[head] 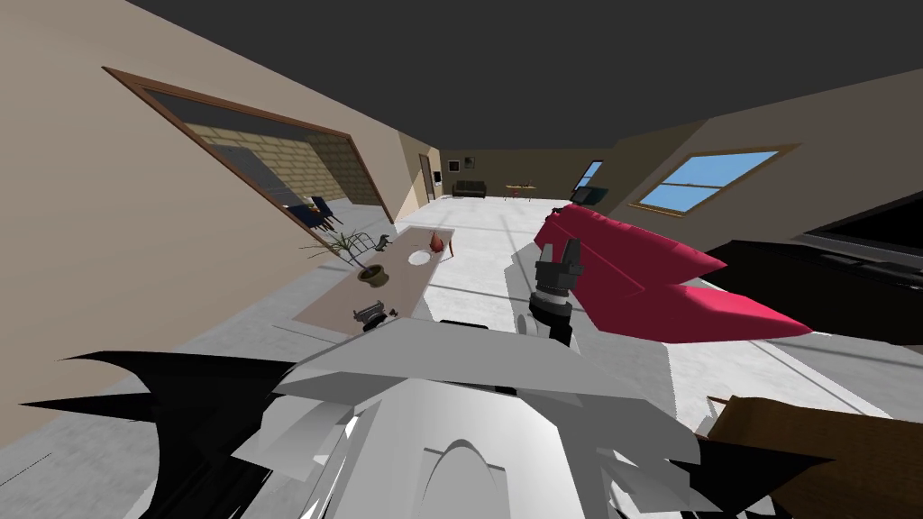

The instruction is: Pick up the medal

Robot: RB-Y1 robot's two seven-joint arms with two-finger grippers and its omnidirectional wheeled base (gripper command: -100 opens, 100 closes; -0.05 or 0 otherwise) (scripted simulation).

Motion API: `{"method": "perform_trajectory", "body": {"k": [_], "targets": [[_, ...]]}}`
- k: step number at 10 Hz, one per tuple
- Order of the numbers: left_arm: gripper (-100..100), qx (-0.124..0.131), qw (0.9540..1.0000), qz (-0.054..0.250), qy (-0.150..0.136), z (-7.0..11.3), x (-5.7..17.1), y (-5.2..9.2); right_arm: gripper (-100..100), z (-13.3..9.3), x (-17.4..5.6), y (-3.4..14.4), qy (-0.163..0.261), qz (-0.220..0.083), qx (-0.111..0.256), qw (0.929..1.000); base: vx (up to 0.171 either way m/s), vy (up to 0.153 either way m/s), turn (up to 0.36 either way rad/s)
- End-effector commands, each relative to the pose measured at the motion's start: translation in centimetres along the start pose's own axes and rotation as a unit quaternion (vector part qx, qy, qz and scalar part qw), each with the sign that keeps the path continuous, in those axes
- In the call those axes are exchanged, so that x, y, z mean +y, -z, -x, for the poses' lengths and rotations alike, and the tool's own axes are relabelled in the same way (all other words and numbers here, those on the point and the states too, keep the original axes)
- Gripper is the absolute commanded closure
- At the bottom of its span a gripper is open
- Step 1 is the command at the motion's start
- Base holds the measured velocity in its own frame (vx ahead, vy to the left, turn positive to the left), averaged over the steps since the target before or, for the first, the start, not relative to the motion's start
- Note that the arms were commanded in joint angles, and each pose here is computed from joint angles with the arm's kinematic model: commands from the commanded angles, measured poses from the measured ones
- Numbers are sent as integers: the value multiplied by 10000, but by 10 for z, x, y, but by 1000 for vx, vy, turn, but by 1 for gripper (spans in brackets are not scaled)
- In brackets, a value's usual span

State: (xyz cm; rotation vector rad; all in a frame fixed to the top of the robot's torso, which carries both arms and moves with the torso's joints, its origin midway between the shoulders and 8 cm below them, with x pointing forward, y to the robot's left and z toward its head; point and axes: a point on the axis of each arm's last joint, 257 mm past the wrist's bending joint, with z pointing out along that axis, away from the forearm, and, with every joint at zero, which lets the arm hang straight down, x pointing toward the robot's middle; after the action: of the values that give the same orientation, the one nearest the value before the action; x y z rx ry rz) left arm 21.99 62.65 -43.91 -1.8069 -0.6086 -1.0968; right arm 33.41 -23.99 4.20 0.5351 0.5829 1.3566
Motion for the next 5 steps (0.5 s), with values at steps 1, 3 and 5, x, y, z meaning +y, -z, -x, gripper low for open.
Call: {"method": "perform_trajectory", "body": {"k": [1,3,5], "targets": [[-100,-389,9987,-100,303,28,4,11,0,0,0,0,0,0,0,10000,132,-3,72],[-100,-631,9967,-156,485,45,9,20,0,0,0,0,0,0,0,10000,98,-9,27],[-100,-865,9939,-204,653,62,14,30,0,0,0,0,0,0,0,10000,88,-5,27]]}}
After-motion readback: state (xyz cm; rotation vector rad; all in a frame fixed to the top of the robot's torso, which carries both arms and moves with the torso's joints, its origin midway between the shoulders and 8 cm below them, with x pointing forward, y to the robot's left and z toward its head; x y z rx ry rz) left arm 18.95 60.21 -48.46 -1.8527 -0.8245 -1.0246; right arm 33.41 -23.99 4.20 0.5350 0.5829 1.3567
